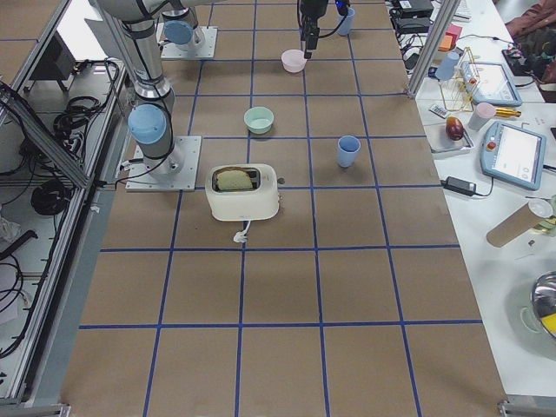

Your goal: Stack blue cups with both arms

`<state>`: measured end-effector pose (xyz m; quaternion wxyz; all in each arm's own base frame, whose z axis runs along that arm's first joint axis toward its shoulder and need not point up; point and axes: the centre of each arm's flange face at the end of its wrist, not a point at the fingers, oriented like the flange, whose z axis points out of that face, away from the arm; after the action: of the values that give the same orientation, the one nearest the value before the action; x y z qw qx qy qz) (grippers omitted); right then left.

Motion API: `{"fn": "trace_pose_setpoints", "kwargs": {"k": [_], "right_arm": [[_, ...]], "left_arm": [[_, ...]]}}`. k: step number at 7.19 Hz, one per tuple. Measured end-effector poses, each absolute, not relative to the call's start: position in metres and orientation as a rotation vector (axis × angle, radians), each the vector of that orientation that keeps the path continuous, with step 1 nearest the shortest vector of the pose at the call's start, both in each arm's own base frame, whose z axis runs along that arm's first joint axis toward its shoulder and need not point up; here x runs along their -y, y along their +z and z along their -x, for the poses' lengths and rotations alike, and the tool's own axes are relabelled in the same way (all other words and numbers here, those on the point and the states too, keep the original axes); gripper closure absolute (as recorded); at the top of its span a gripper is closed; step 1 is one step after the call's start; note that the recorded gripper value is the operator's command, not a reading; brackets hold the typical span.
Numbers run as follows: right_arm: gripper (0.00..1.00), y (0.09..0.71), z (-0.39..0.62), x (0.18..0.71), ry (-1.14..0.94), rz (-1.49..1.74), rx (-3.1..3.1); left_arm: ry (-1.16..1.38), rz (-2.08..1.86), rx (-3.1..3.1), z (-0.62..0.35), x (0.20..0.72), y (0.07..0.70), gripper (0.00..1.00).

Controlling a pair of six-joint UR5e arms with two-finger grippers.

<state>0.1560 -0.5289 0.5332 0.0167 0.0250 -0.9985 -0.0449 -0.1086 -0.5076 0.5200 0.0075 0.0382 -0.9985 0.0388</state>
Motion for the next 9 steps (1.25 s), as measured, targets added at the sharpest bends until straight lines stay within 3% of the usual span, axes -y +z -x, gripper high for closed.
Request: {"fn": "trace_pose_setpoints", "kwargs": {"k": [9], "right_arm": [[0.00,0.528,-0.124,0.532,-0.193,-0.036,3.173]], "left_arm": [[0.109,-0.118,3.122,0.109,0.503,0.518,0.00]]}}
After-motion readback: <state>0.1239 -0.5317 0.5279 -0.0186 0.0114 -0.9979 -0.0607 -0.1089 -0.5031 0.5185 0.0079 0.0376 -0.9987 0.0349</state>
